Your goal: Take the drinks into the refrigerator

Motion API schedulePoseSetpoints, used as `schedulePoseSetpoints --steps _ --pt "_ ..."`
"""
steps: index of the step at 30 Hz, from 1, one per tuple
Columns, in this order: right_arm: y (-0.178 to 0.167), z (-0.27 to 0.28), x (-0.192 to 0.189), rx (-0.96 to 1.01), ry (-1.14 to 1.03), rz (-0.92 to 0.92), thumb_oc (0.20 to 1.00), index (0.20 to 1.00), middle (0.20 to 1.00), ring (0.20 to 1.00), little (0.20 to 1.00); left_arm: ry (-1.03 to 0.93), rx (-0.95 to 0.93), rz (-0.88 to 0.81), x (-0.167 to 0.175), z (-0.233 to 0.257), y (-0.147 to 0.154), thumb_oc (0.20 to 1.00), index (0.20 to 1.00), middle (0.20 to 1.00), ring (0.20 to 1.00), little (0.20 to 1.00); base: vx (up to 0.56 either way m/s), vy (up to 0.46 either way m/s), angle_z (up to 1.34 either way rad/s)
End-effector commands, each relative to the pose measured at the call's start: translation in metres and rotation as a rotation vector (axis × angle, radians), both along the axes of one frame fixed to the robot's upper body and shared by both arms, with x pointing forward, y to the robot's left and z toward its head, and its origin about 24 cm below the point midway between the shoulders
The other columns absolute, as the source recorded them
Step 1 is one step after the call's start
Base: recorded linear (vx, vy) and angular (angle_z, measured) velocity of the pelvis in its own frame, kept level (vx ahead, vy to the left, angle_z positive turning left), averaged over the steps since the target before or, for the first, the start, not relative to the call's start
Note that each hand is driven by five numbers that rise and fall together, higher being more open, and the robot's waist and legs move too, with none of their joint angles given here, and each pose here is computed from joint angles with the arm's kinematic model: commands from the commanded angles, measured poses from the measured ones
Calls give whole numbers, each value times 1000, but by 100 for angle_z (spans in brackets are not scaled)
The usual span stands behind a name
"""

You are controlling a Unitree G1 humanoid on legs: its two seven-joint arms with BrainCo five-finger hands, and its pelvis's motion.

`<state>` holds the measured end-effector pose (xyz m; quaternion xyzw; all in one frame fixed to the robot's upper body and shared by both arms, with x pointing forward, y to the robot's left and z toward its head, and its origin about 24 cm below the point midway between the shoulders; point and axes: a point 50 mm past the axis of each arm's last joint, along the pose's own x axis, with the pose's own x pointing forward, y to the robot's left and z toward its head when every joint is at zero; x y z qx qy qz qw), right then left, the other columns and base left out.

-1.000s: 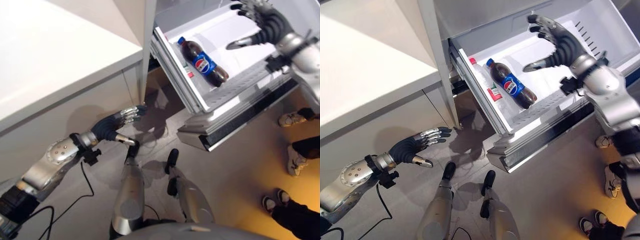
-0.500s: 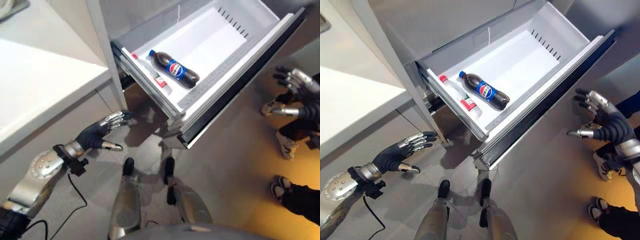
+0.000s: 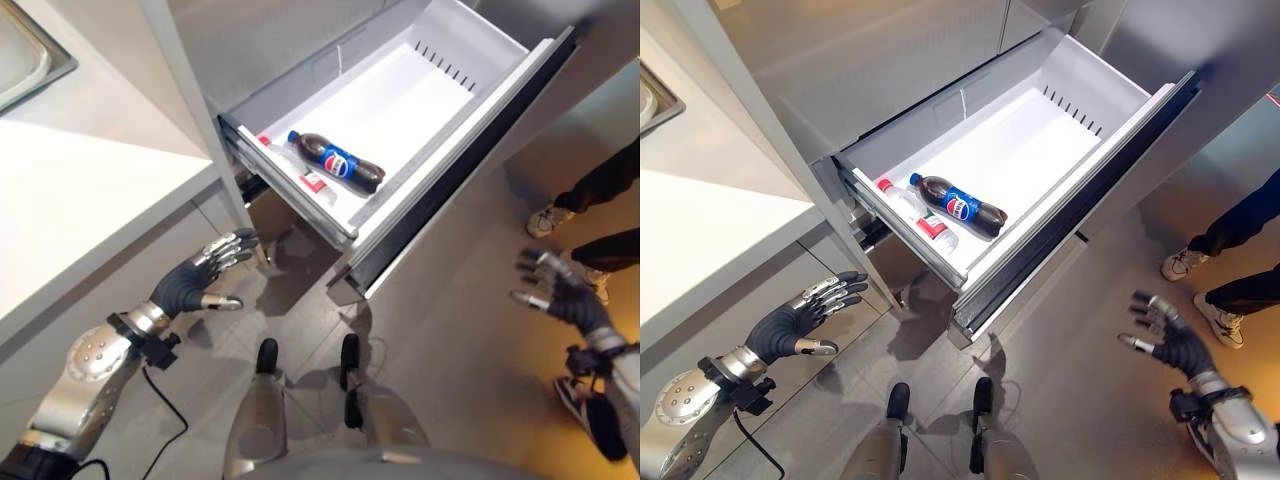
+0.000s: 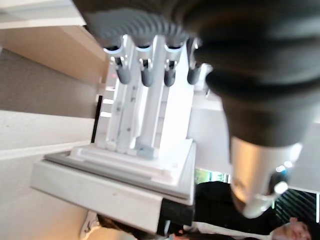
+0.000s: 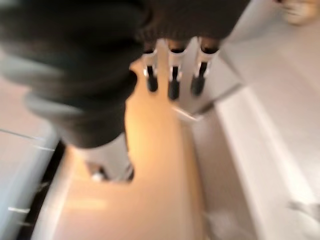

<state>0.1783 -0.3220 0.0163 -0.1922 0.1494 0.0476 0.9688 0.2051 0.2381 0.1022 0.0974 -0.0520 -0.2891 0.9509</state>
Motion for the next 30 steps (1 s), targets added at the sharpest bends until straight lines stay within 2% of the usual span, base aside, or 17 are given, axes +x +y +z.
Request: schedulePoseSetpoints --steps 1,7,17,30 --pt "10 6 21 -121 -22 99 200 200 200 200 200 -150 -13 -27 3 20 -8 1000 1000 1000 1000 1000 -1 -16 5" --pt "28 -10 34 -138 25 160 200 200 200 200 200 -181 -43 -46 9 22 -19 1000 1000 1000 1000 1000 3 -14 10" --pt "62 0 62 -233 -21 347 200 200 200 200 200 -193 -70 -92 13 21 -36 1000 1000 1000 1000 1000 9 -14 9" --pt "101 20 101 -213 -156 409 200 200 200 200 200 -177 -109 -141 14 19 -51 1000 1000 1000 1000 1000 0 0 0"
